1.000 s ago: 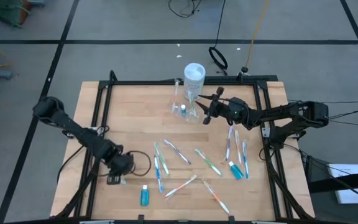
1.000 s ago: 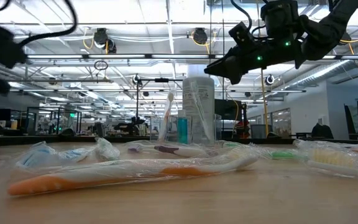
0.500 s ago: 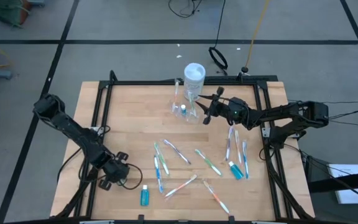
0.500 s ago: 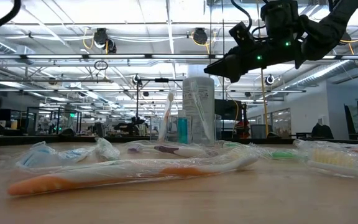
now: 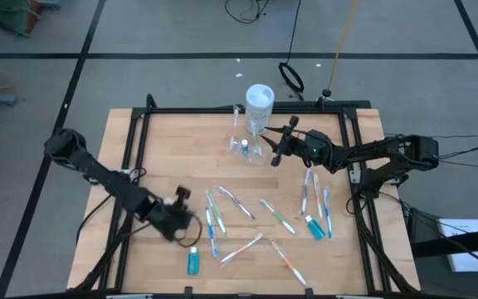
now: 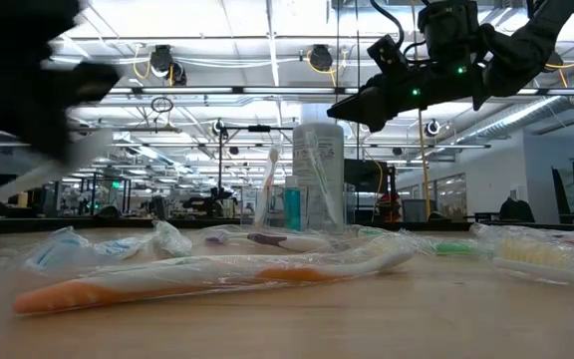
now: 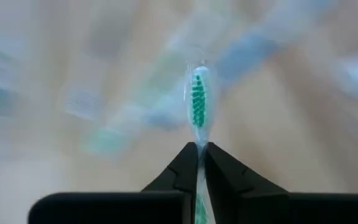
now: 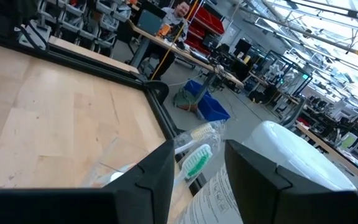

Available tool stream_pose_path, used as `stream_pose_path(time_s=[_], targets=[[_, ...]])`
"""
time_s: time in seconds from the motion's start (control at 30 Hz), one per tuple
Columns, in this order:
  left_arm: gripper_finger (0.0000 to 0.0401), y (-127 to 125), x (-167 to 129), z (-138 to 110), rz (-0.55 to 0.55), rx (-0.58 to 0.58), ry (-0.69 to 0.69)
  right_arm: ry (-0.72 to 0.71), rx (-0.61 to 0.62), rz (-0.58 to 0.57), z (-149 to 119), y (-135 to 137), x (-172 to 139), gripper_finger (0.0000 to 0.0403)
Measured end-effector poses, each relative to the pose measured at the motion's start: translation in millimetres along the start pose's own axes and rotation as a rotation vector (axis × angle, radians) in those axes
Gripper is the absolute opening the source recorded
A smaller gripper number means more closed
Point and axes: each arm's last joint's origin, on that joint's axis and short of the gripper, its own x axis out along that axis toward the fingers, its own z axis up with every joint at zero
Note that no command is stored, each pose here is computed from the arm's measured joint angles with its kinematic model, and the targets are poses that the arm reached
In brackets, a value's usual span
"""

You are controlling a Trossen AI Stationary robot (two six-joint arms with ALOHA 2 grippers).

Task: Pick & Place toothbrushing station
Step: Put the green toothbrush into the transparent organizer

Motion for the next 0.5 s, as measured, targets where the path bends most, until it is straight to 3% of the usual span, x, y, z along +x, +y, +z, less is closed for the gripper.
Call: stream_pose_path(time_s=[0.1, 0.17, 0.23, 0.3, 0.37, 0.43, 0.5], targets=[[0.0009, 31.5, -3.8, 20.0, 0.337, -0.112, -0.045, -0.015, 0.004, -0.008, 1.5, -0.8, 0.0, 0.0132], [0.0007, 56.7, -5.5, 31.0, 0.550, -0.275, -0.097, -0.017, 0.004, -0.006, 1.7, -0.5, -0.1, 0.0132], [0.0015, 82.7, -5.8, 39.2, 0.685, -0.427, -0.160, -0.017, 0.004, -0.005, 1.7, -0.4, -0.1, 0.0132], [0.0024, 107.5, -6.2, 47.9, 0.718, -0.562, -0.281, -0.023, 0.019, -0.007, 2.3, -0.6, -0.1, 0.0132], [0.0027, 132.1, -9.4, 56.9, 0.672, -0.658, -0.465, -0.024, 0.046, -0.007, 2.4, -0.6, -0.1, 0.0132], [0.0025, 154.4, -12.9, 63.5, 0.594, -0.651, -0.651, -0.029, 0.066, -0.009, 2.9, -0.9, -0.1, 0.0132], [0.0014, 172.3, -15.3, 63.7, 0.571, -0.560, -0.756, -0.034, 0.071, -0.012, 3.4, -1.2, -0.2, 0.0132]])
